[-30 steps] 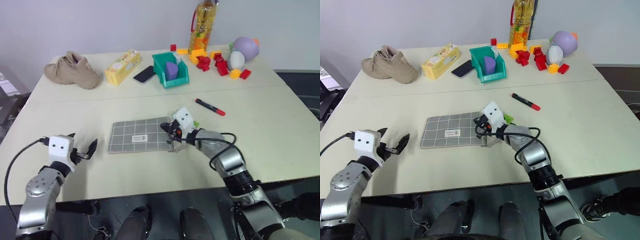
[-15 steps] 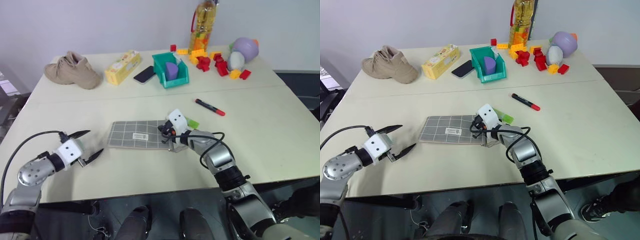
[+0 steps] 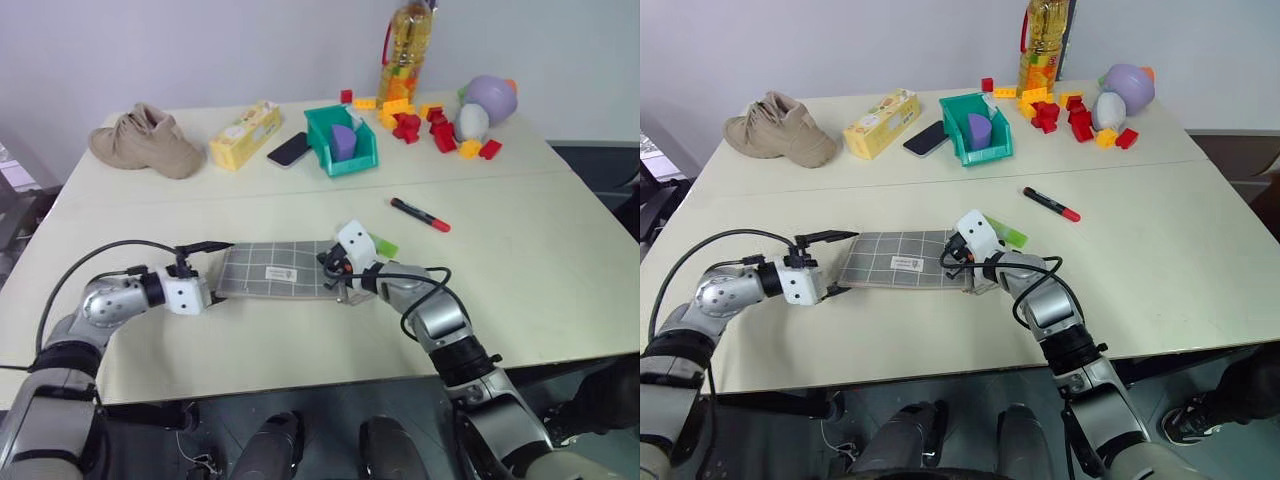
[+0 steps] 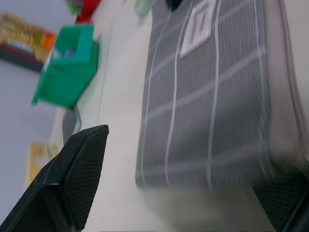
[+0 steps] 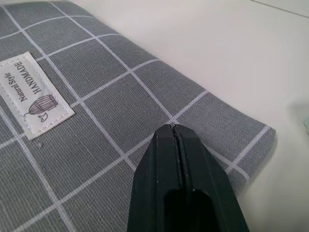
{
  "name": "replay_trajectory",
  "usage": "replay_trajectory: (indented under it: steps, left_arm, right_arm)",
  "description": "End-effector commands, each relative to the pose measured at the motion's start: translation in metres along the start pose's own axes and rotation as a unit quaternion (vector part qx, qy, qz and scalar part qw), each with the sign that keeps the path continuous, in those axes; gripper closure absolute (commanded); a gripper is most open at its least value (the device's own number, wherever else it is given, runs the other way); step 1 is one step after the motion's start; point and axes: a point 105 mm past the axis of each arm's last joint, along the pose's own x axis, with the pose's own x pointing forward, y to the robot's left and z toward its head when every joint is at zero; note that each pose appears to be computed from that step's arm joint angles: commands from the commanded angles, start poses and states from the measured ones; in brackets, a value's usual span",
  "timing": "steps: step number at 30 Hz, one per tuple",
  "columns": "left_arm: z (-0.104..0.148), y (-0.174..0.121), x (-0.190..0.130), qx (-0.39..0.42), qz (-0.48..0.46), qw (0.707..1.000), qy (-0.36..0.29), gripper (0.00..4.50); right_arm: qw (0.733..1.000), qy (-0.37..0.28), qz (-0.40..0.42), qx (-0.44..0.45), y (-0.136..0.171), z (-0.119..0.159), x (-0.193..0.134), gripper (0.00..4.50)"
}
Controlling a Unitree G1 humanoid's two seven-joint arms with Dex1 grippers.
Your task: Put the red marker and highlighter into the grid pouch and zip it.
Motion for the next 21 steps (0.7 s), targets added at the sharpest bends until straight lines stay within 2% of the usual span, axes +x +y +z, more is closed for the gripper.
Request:
replay_trajectory:
  steps: [1, 6, 8, 13, 17, 20, 21]
  left_arm:
    - [0.003, -0.004, 0.003, 0.017, -0.012, 1.0, -0.013, 0.91]
    - [0.004, -0.002, 0.007, 0.026, -0.009, 0.999, -0.024, 3.55]
    - [0.004, -0.002, 0.007, 0.024, -0.006, 0.999, -0.024, 4.46]
    - [-0.001, -0.003, 0.004, -0.015, 0.014, 1.0, -0.012, 4.46]
    - [-0.016, -0.005, -0.004, -0.131, 0.053, 0.99, 0.022, 4.46]
    - [-0.014, 0.004, -0.011, -0.201, 0.104, 0.974, 0.024, 4.46]
    - [-0.011, 0.008, -0.013, -0.216, 0.124, 0.968, 0.025, 4.5]
  right_arm:
    - [1.0, -0.003, -0.006, -0.003, 0.0, 0.002, -0.004, 4.5]
    - [1.0, -0.003, -0.011, -0.002, -0.001, 0.002, -0.006, 4.5]
    - [1.0, -0.003, -0.013, -0.003, -0.002, 0.002, -0.007, 4.5]
    - [0.999, -0.038, -0.03, -0.009, -0.01, 0.019, -0.009, 4.5]
    - [0.993, -0.097, -0.045, -0.042, -0.026, 0.05, -0.024, 4.5]
    - [0.991, -0.126, -0.037, -0.033, -0.039, 0.067, -0.043, 4.5]
    - [0.99, -0.128, -0.036, -0.038, -0.044, 0.07, -0.05, 3.96]
